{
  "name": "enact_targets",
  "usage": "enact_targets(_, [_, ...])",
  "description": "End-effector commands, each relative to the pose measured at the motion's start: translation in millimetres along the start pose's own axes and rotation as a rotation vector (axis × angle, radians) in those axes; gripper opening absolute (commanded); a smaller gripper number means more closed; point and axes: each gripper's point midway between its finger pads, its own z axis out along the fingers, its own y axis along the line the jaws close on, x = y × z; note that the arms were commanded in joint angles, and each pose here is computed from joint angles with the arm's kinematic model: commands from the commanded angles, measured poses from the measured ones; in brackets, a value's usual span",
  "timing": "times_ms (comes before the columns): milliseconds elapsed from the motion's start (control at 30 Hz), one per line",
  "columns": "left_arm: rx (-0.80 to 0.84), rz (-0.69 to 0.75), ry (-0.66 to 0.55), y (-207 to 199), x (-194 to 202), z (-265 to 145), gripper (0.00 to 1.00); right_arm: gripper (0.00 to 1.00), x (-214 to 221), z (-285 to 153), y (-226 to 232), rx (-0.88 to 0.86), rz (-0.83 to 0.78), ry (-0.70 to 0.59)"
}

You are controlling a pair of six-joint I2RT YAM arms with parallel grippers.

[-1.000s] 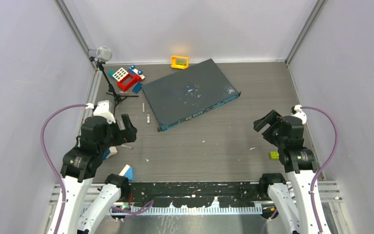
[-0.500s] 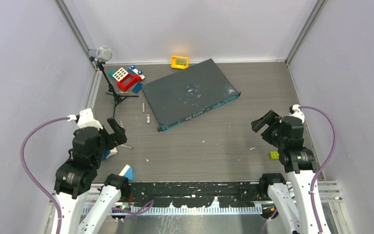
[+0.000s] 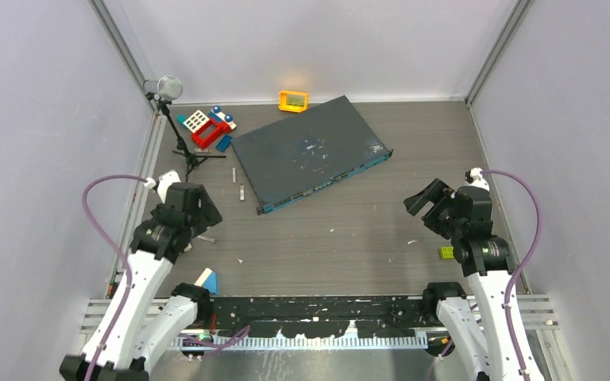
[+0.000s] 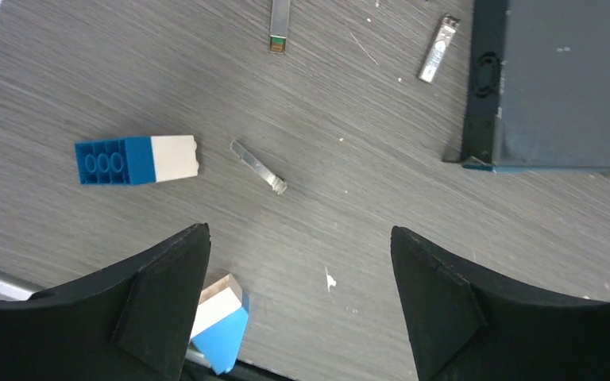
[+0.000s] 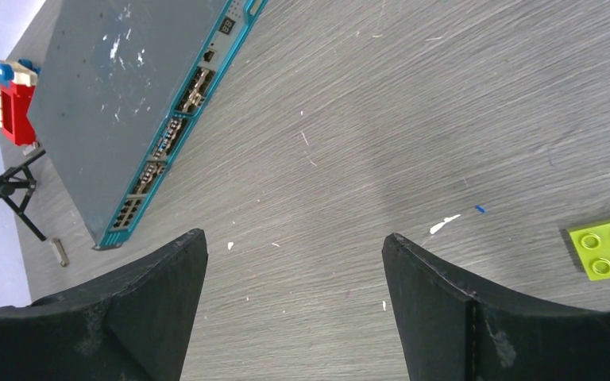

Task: Insert the plug into the switch port
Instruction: Pick up the plug from the center of the board.

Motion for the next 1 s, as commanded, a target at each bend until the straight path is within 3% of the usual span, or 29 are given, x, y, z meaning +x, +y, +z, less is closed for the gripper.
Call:
enact_targets(0, [-0.020, -0.074, -0.067, -21, -19, 38, 0.84, 0.85, 2, 8, 11, -0.066, 0.002, 0.018])
enact_targets(233, [-0.113, -0.050, -0.057, -30, -29, 100, 0.78, 0.84, 12, 13, 12, -0.082, 0.010, 0.063])
enact_targets(367, [-0.137, -0.114, -0.013, -15, -29, 134, 0.77, 0.84, 14, 12, 20, -0.123, 0.025, 0.078])
enact_targets(967, [-0.252, -0.090, 0.084, 21, -21, 189, 0.85, 0.83, 13, 18, 38, -0.197, 0.024, 0.127])
